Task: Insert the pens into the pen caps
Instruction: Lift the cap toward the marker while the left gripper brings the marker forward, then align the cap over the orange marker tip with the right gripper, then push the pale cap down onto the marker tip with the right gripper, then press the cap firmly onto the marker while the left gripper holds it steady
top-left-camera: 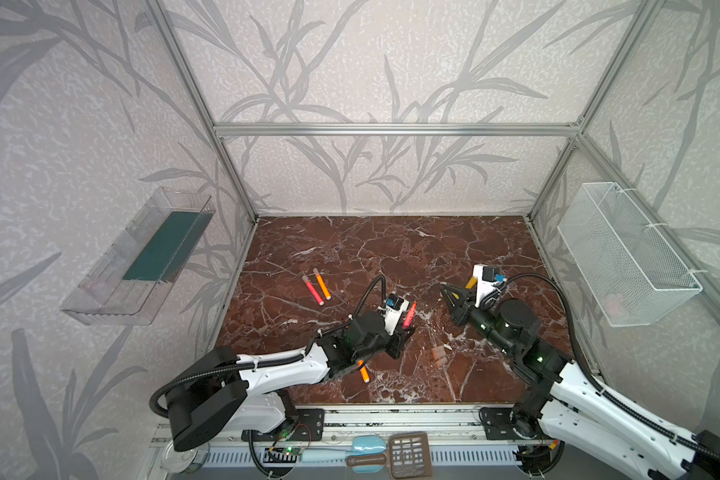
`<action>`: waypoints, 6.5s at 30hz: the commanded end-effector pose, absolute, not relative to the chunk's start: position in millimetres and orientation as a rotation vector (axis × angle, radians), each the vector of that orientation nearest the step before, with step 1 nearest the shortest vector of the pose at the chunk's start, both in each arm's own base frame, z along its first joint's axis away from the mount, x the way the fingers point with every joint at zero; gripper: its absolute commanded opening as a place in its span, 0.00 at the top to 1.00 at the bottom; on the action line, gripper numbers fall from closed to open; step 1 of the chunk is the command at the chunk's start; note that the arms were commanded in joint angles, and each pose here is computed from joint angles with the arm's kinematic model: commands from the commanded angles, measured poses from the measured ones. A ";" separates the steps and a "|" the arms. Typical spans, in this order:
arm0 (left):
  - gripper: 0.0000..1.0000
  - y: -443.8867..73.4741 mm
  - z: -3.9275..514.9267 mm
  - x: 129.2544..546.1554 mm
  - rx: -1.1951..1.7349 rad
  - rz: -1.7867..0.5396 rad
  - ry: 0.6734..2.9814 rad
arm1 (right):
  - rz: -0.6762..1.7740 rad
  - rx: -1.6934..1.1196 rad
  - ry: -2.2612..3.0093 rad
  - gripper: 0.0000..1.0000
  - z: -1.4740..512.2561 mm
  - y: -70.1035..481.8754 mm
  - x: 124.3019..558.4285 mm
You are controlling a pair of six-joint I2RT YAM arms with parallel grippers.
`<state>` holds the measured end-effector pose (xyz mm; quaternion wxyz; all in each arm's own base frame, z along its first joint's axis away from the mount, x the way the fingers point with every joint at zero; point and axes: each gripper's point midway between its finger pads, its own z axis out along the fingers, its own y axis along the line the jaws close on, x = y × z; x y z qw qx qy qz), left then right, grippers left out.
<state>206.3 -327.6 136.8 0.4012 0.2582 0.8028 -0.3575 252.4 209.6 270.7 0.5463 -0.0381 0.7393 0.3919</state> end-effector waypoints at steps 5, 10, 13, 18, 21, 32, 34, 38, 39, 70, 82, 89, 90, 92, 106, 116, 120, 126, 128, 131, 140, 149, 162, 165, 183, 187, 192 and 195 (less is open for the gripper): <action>1.00 -337.8 159.3 207.6 0.647 -0.962 1.934 | 1.120 -0.166 1.694 1.00 291.1 242.5 250.6; 1.00 -338.9 164.4 205.6 0.645 -0.988 1.920 | 1.196 -0.191 1.718 1.00 290.5 262.0 251.5; 1.00 -335.8 163.6 205.7 0.640 -0.979 1.911 | 1.214 -0.211 1.722 1.00 288.4 271.2 251.3; 1.00 -332.9 164.1 205.0 0.621 -0.986 1.904 | 1.206 -0.204 1.742 1.00 281.4 277.1 255.1; 1.00 -332.5 166.4 203.4 0.626 -0.993 1.900 | 1.196 -0.197 1.750 1.00 279.3 278.2 258.5; 1.00 -324.9 167.6 205.1 0.600 -0.967 1.891 | 1.194 -0.176 1.760 1.00 270.0 279.9 261.2; 1.00 -324.5 165.9 206.2 0.597 -0.957 1.896 | 1.201 -0.176 1.759 1.00 269.9 279.7 259.3; 1.00 -325.7 163.5 207.1 0.594 -0.956 1.906 | 1.209 -0.185 1.752 1.00 271.5 279.9 254.6; 1.00 -326.1 164.7 207.3 0.594 -0.958 1.903 | 1.207 -0.186 1.752 1.00 270.9 279.8 253.6; 1.00 -324.4 167.8 208.4 0.576 -0.960 1.895 | 1.148 -0.170 1.772 1.00 257.7 280.7 261.4; 1.00 -325.3 168.5 207.5 0.580 -0.968 1.892 | 1.131 -0.156 1.774 1.00 254.7 283.8 269.0; 1.00 -319.0 165.8 215.5 0.529 -0.916 1.917 | 1.175 -0.168 1.771 1.00 254.6 285.3 259.0; 1.00 -318.4 166.8 216.9 0.518 -0.912 1.916 | 1.179 -0.173 1.771 1.00 254.1 286.3 257.1; 1.00 -316.9 169.3 218.9 0.497 -0.911 1.915 | 1.183 -0.178 1.775 1.00 252.3 287.3 254.7; 1.00 -314.9 230.5 224.0 0.409 -1.001 1.811 | 1.205 -0.198 1.794 1.00 240.8 295.0 243.3; 1.00 -307.1 251.6 229.4 0.334 -1.141 1.745 | 1.244 -0.210 1.772 1.00 237.2 295.9 236.7; 1.00 -309.7 255.4 229.9 0.340 -1.157 1.728 | 1.271 -0.216 1.770 1.00 238.4 297.7 232.8; 1.00 -312.8 252.7 228.6 0.364 -1.162 1.719 | 1.254 -0.221 1.780 0.80 235.2 299.3 232.1; 1.00 -311.7 250.0 228.6 0.368 -1.151 1.725 | 1.218 -0.209 1.788 0.73 233.5 295.2 234.9; 1.00 -309.2 240.6 229.0 0.384 -1.112 1.749 | 1.152 -0.190 1.794 0.63 233.6 284.0 236.9; 1.00 -306.9 201.7 222.7 0.525 -0.996 1.792 | 0.983 -0.139 1.700 0.28 251.7 241.2 236.6; 1.00 -321.7 175.2 203.6 0.734 -0.964 1.788 | 0.932 -0.134 1.680 0.22 257.4 229.1 236.0; 1.00 -340.3 160.3 192.1 0.838 -0.950 1.790 | 1.022 -0.177 1.739 0.46 250.9 257.8 241.6; 1.00 -341.3 159.7 192.9 0.831 -0.944 1.792 | 1.054 -0.167 1.756 0.51 247.6 262.5 242.0; 1.00 -333.4 189.5 218.0 0.723 -0.801 1.766 | 1.218 -0.218 1.828 1.00 235.7 290.2 231.9; 1.00 -328.8 218.1 230.3 0.677 -0.734 1.728 | 1.240 -0.244 1.839 1.00 234.8 297.4 230.2; 1.00 -316.7 257.4 240.5 0.586 -0.686 1.626 | 1.244 -0.305 1.858 1.00 226.3 308.1 225.2; 1.00 -312.5 277.7 241.3 0.557 -0.686 1.553 | 1.242 -0.347 1.868 1.00 223.1 315.1 219.2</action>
